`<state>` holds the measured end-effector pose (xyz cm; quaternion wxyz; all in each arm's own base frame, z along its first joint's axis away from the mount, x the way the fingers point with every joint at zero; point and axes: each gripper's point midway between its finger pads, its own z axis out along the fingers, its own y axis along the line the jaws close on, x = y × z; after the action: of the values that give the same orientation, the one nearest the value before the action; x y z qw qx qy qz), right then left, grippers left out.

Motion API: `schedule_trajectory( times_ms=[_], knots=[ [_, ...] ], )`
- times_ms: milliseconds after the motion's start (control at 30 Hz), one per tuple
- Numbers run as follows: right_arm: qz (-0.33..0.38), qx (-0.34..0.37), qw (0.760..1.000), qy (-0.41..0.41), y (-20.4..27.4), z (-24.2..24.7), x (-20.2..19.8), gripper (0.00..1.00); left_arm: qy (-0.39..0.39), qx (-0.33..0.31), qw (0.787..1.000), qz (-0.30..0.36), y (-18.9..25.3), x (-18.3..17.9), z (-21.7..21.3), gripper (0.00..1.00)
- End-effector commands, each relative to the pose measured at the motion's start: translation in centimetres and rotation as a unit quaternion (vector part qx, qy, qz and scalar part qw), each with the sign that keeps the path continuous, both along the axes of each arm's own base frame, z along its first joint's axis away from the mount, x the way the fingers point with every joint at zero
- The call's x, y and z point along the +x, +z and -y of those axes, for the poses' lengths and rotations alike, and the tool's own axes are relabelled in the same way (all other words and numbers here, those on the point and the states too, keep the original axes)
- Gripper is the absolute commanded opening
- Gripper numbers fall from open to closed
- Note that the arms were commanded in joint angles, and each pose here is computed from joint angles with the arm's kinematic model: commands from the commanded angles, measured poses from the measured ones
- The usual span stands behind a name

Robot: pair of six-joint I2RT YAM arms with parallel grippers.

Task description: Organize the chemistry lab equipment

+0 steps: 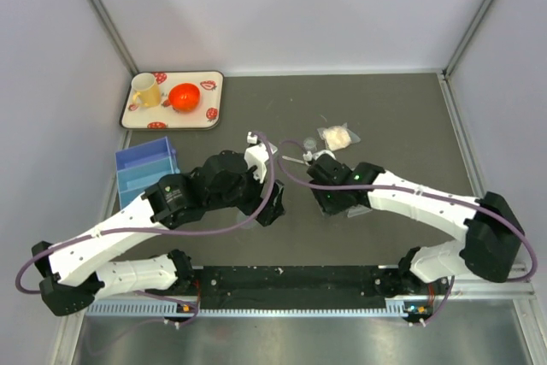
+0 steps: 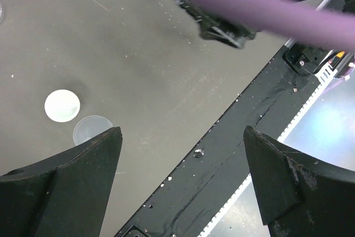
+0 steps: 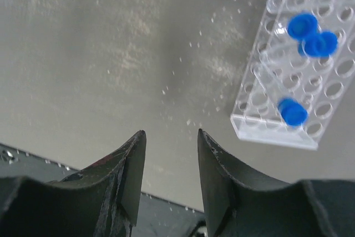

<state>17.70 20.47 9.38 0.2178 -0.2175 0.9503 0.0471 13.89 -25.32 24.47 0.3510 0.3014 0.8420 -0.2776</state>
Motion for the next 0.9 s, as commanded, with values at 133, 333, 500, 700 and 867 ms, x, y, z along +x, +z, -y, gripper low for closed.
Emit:
schedule_trajectory(
  times_ms=[133,333,500,700,867],
  knots=[
    [0.031,0.034,0.998,-0.034,-2.2,-3.1,4.9,0.43,0.017,-0.028,0.999,0.005,0.7,0.3,0.2,0.96],
    [0.035,0.009,0.997,-0.072,-4.0,-1.7,6.9,0.46,0.015,-0.02,1.0,0.007,0.4,0.5,0.3,0.96],
    [0.039,-0.009,0.995,-0.09,-5.0,-0.8,7.9,0.46,0.015,-0.011,1.0,0.008,0.0,0.7,0.4,0.96],
    [0.046,-0.036,0.993,-0.102,-6.0,-0.1,8.8,0.46,0.013,-0.004,1.0,0.009,-0.2,0.9,0.6,0.96],
    [0.056,-0.061,0.99,-0.11,-6.4,0.5,9.4,0.46,0.013,-0.001,1.0,0.012,-0.3,1.0,0.5,0.96]
  ],
)
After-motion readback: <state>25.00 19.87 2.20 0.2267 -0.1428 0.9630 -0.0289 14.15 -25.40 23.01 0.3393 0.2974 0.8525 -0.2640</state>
